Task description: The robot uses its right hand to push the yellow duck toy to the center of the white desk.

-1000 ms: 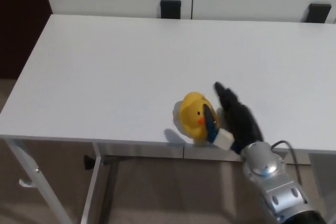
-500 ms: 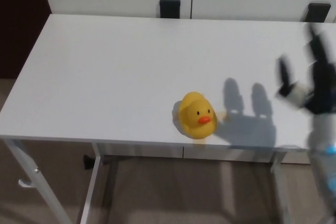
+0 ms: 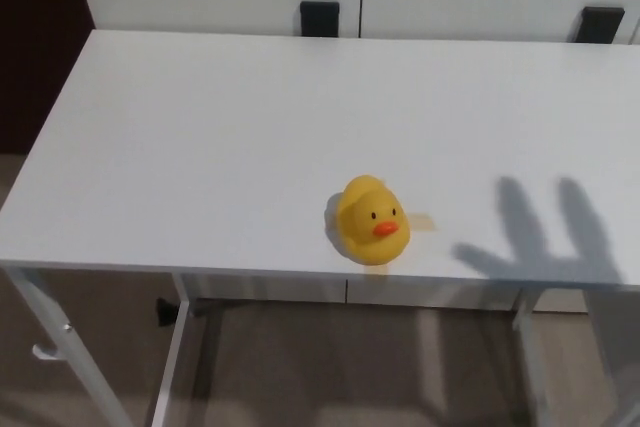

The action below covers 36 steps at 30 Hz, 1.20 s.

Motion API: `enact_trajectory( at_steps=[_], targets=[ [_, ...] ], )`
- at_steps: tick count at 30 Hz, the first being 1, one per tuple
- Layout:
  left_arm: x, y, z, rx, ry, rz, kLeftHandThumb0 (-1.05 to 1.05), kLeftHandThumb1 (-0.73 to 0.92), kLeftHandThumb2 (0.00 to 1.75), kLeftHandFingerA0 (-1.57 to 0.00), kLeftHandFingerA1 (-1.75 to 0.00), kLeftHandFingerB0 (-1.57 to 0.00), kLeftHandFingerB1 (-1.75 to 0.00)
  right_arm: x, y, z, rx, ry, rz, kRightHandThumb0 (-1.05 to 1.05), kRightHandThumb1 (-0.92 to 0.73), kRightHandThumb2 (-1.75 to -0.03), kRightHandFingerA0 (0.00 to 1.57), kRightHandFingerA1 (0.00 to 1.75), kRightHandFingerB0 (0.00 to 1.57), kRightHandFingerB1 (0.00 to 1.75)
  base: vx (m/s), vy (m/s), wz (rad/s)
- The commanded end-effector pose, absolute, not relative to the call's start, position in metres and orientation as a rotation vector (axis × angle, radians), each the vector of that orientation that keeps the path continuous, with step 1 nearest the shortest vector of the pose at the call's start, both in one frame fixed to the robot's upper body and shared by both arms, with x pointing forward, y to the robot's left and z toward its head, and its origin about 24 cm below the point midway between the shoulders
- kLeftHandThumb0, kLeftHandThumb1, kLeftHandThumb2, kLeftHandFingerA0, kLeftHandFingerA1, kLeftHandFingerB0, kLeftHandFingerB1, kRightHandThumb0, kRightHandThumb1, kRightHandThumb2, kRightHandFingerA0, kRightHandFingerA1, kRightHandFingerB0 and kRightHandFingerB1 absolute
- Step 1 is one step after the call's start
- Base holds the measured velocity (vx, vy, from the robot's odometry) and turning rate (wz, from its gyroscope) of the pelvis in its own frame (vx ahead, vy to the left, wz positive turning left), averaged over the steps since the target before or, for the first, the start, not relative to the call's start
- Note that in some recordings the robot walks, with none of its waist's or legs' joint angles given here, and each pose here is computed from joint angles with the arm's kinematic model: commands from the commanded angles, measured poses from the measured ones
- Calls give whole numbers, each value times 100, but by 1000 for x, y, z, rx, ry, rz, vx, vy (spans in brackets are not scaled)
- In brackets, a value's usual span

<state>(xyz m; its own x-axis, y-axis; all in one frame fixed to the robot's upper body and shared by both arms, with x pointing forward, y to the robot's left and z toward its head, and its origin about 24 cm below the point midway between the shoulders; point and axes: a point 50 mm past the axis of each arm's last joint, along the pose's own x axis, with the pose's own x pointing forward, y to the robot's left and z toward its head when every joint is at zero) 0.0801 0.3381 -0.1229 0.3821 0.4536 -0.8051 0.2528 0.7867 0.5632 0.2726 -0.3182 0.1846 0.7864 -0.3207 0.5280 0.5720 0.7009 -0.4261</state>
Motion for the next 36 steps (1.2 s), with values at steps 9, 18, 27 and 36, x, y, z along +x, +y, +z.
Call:
enact_trajectory(
  at_steps=[9,18,27,36],
  targets=[
    [78,352,-114,718,1163,182,-11,64,81,-90,-75,-89,-65,81,-463,88,-885,183,-844,-25,-64,-90,56,56,27,39,0,0,4],
    [79,355,-112,732,1167,184,-12,66,73,-89,-74,-84,-62,-4,-464,28,-854,619,-875,-4,-33,-126,105,54,74,48,0,0,0],
    [80,360,-109,744,1164,190,-12,66,75,-86,-69,-85,-62,-29,-454,-10,-720,869,-800,0,-27,-113,113,58,85,54,0,0,0],
    [81,362,-108,759,1167,192,-14,67,66,-86,-74,-85,-62,-29,-448,-19,-656,890,-760,11,-26,-119,110,61,83,56,0,0,0]
  ],
)
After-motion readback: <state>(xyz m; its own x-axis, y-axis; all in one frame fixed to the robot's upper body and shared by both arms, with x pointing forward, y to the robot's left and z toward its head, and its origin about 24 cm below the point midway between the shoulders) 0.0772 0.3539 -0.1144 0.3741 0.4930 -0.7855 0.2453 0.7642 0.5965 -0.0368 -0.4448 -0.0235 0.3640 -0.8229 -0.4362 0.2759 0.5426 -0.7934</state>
